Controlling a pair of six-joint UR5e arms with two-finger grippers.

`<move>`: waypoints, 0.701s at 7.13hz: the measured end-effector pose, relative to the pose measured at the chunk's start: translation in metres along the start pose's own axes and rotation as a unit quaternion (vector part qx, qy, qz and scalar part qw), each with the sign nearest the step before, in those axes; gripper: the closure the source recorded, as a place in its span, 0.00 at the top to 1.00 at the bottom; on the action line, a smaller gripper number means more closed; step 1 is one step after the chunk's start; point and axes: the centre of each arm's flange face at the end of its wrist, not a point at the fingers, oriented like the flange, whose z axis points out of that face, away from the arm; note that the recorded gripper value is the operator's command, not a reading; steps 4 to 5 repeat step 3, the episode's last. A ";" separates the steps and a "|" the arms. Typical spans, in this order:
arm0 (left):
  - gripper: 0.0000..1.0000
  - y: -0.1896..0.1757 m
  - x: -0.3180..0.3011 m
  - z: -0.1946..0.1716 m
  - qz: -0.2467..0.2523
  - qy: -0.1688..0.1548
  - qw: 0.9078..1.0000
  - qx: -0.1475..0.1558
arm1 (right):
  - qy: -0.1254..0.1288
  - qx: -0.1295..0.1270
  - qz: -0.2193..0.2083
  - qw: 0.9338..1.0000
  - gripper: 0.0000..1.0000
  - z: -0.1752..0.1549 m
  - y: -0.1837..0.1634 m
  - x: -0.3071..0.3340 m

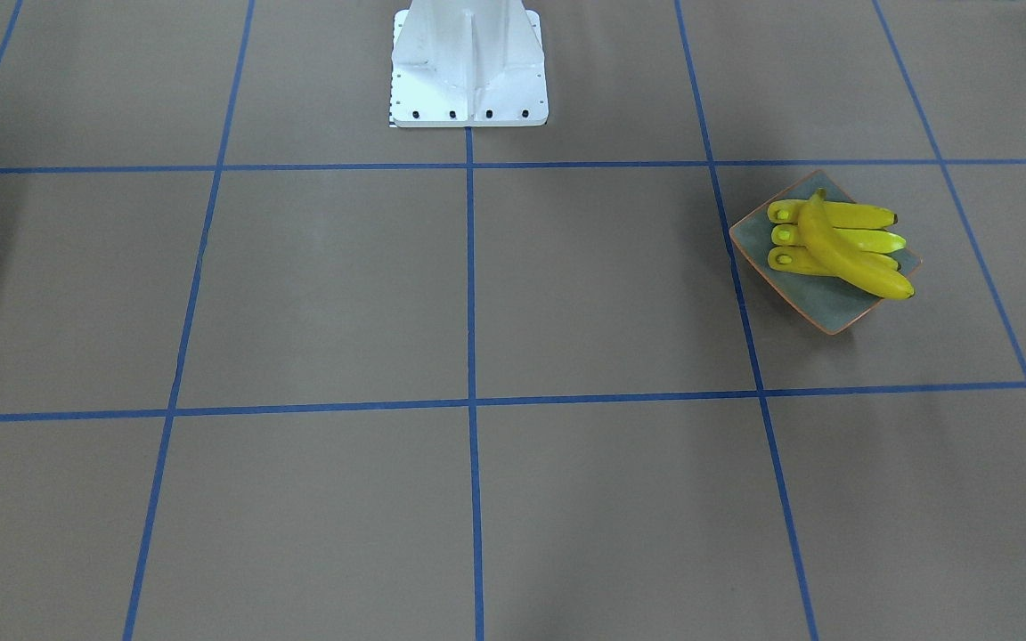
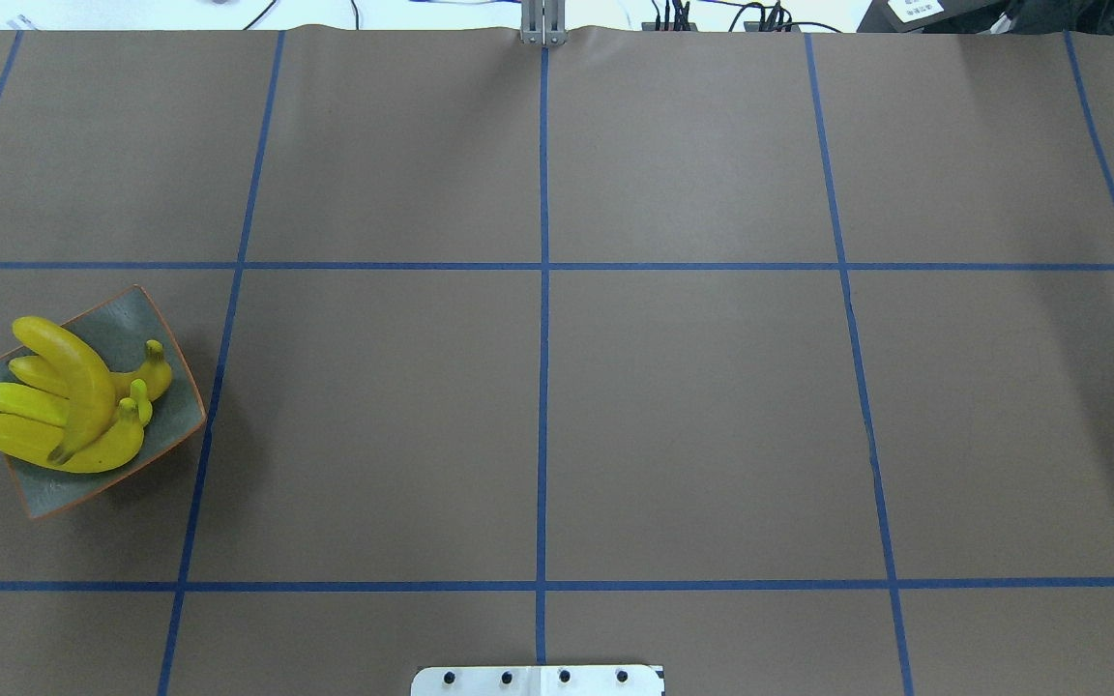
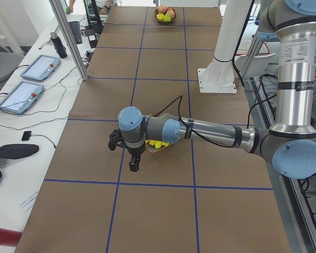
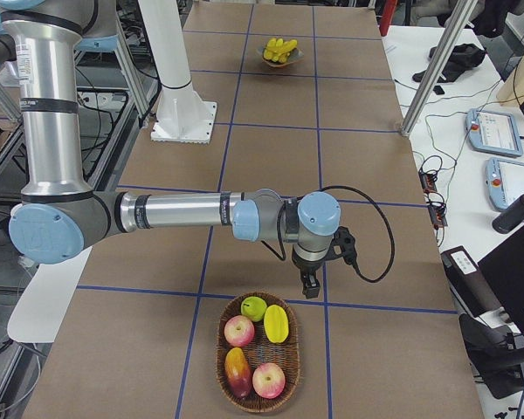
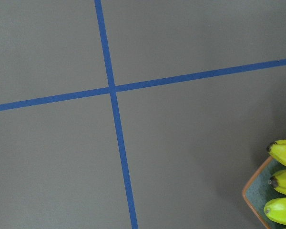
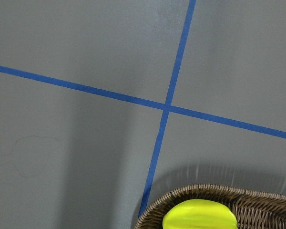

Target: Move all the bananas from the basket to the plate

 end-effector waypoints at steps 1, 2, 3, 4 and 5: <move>1.00 0.002 -0.002 -0.001 -0.002 0.000 1.000 0.001 | -0.008 0.001 0.000 1.000 1.00 0.000 0.001 -0.002; 1.00 0.004 -0.004 -0.001 -0.004 0.000 1.000 0.000 | -0.013 0.003 0.000 1.000 1.00 0.000 0.001 -0.003; 1.00 0.006 -0.005 0.000 -0.004 0.000 1.000 0.000 | -0.014 0.004 -0.001 1.000 1.00 0.000 0.001 -0.004; 1.00 0.006 -0.005 0.000 -0.004 0.000 1.000 0.000 | -0.014 0.004 -0.001 1.000 1.00 0.000 0.001 -0.004; 1.00 0.006 -0.005 0.000 -0.004 0.000 1.000 0.000 | -0.014 0.004 -0.001 1.000 1.00 0.000 0.001 -0.004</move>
